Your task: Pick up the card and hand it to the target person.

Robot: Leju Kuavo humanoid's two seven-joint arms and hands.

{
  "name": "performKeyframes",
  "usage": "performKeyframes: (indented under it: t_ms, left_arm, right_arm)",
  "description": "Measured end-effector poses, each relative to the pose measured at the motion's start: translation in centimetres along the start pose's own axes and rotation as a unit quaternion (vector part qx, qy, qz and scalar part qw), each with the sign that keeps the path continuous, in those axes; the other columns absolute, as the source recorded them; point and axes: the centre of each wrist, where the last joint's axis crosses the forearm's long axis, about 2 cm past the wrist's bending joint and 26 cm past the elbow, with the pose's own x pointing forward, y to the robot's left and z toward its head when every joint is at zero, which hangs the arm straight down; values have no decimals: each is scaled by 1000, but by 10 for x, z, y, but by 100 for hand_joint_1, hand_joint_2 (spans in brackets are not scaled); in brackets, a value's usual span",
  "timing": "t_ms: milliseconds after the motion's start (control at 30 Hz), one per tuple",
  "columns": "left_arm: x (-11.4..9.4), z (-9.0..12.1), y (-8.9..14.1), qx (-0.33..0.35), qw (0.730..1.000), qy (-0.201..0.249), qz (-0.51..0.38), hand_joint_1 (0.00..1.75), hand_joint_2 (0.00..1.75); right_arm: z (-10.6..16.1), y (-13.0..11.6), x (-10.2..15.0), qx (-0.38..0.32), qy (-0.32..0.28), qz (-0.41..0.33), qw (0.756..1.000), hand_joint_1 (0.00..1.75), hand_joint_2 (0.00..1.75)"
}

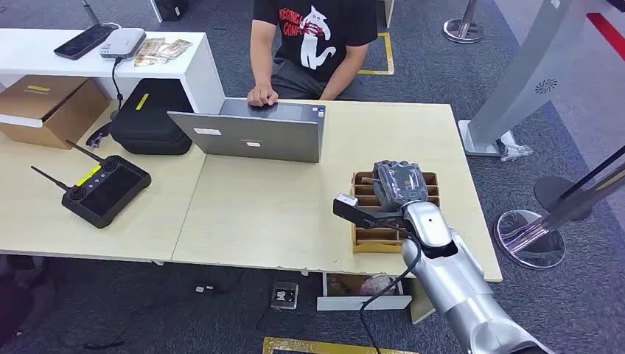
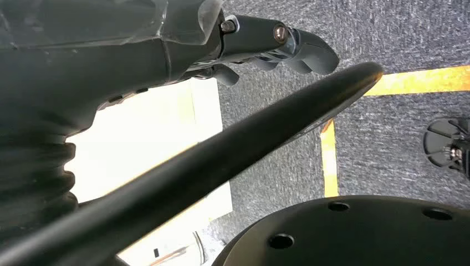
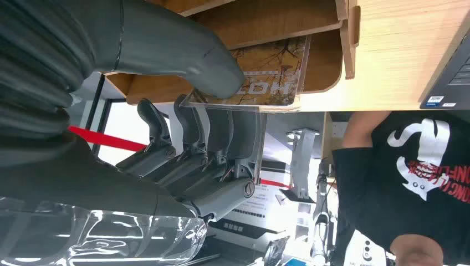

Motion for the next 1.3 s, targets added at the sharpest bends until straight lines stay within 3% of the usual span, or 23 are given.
performKeyframes:
  t_ms: [133,367,533,867,1300]
  left_arm:
    - [-1,0,0,0,1000,-1,3,0,175]
    - [-2,0,0,0,1000,-2,9,0,175]
    - [-3,0,-1,2,1000,-2,19,0,175]
    - [-4,1,-2,9,1000,-4,22,0,175]
    - [-3,0,-3,10,999,6,34,0,175]
  right_arm:
    - [1,0,1,-3,-1,-1,1000,144,175]
    - [3,-4,3,-16,-4,-5,1000,161,175]
    - [3,-12,4,-49,-9,-19,999,154,175]
    - [-7,-48,6,-116,-27,-34,992,155,175]
    - [-43,-92,11,-138,-39,-38,989,158,175]
